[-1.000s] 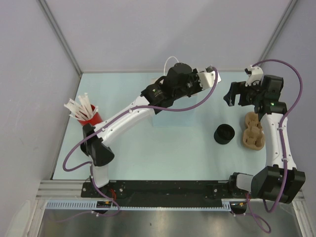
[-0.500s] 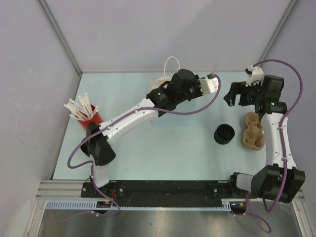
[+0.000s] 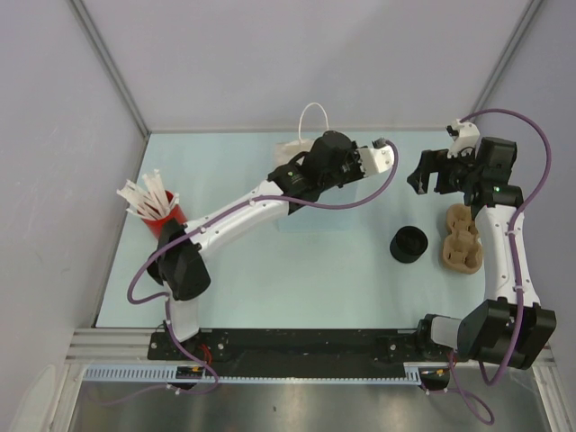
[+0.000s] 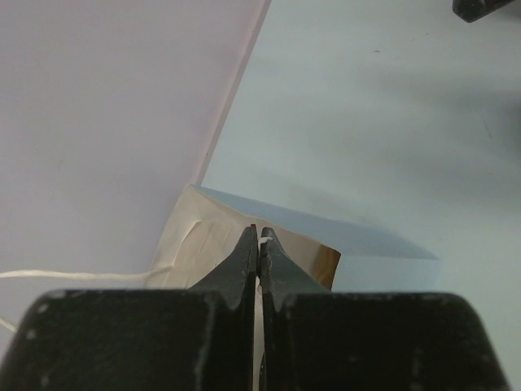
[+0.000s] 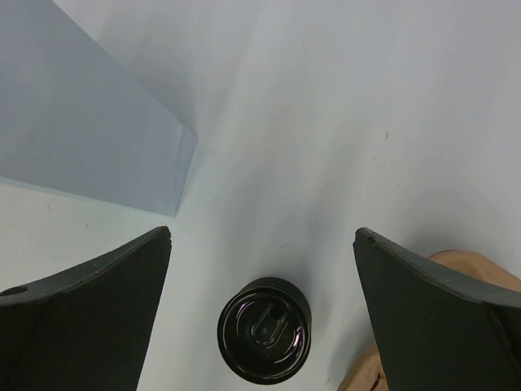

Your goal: Pack the takeout coffee

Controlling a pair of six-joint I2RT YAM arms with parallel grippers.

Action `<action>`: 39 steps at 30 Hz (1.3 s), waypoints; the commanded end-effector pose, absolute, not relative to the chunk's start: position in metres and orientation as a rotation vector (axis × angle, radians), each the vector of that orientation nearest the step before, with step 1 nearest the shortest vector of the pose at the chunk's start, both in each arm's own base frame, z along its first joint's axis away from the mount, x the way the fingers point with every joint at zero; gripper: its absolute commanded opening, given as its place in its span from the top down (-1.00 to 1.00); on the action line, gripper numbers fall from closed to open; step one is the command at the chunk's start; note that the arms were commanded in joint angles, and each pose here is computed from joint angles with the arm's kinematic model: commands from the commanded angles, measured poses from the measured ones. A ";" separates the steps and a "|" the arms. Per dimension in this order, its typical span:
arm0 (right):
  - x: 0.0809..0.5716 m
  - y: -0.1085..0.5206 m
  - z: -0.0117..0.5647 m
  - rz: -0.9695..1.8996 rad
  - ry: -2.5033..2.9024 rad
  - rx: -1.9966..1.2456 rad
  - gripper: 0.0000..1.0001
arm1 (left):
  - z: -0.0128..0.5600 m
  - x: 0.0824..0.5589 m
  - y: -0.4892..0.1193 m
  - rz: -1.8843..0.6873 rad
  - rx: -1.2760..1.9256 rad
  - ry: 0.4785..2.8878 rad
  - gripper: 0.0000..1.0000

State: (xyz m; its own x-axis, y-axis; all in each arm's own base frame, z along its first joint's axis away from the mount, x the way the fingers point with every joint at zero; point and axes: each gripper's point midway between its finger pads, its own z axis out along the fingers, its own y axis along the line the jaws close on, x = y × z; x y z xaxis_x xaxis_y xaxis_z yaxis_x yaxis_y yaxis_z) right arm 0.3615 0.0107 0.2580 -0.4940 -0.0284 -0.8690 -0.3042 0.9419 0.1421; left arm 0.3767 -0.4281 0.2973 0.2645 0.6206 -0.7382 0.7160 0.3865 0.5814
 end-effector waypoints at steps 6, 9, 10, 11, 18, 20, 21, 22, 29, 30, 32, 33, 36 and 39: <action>0.364 0.010 0.260 0.339 2.050 -0.254 -1.00 | 0.310 0.389 -0.422 -0.081 1.232 1.399 0.82; 0.365 0.009 0.259 0.341 2.053 -0.252 -1.00 | 0.309 0.387 -0.422 -0.091 1.233 1.404 0.68; 0.365 0.010 0.259 0.341 2.053 -0.255 -0.99 | 0.309 0.388 -0.422 -0.092 1.232 1.406 0.64; 0.364 0.010 0.259 0.342 2.054 -0.255 -1.00 | 0.308 0.387 -0.422 -0.097 1.235 1.410 0.63; 0.364 0.010 0.259 0.342 2.053 -0.257 -1.00 | 0.310 0.385 -0.422 -0.109 1.231 1.411 0.61; 0.364 0.010 0.259 0.342 2.053 -0.257 -0.99 | 0.312 0.384 -0.422 -0.117 1.226 1.414 0.47; 0.364 0.010 0.259 0.343 2.053 -0.257 -1.00 | 0.315 0.383 -0.422 -0.123 1.222 1.412 0.41; 0.364 0.010 0.259 0.343 2.053 -0.257 -0.99 | 0.315 0.382 -0.422 -0.135 1.221 1.419 0.23; 0.365 0.011 0.257 0.349 2.056 -0.259 -1.00 | 0.356 0.372 -0.423 -0.210 1.171 1.391 -0.53; 0.365 0.011 0.258 0.348 2.055 -0.259 -0.99 | 0.362 0.371 -0.422 -0.215 1.163 1.384 -0.60; 0.365 0.011 0.257 0.350 2.058 -0.258 -1.00 | 0.376 0.369 -0.421 -0.225 1.143 1.369 -0.65; 0.365 0.010 0.256 0.352 2.062 -0.257 -1.00 | 0.381 0.369 -0.420 -0.226 1.135 1.363 -0.75; 0.365 0.011 0.256 0.352 2.060 -0.259 -0.99 | 0.399 0.370 -0.416 -0.217 1.099 1.342 -0.95; 0.365 0.010 0.257 0.352 2.060 -0.257 -0.99 | 0.415 0.369 -0.412 -0.209 1.075 1.322 -0.99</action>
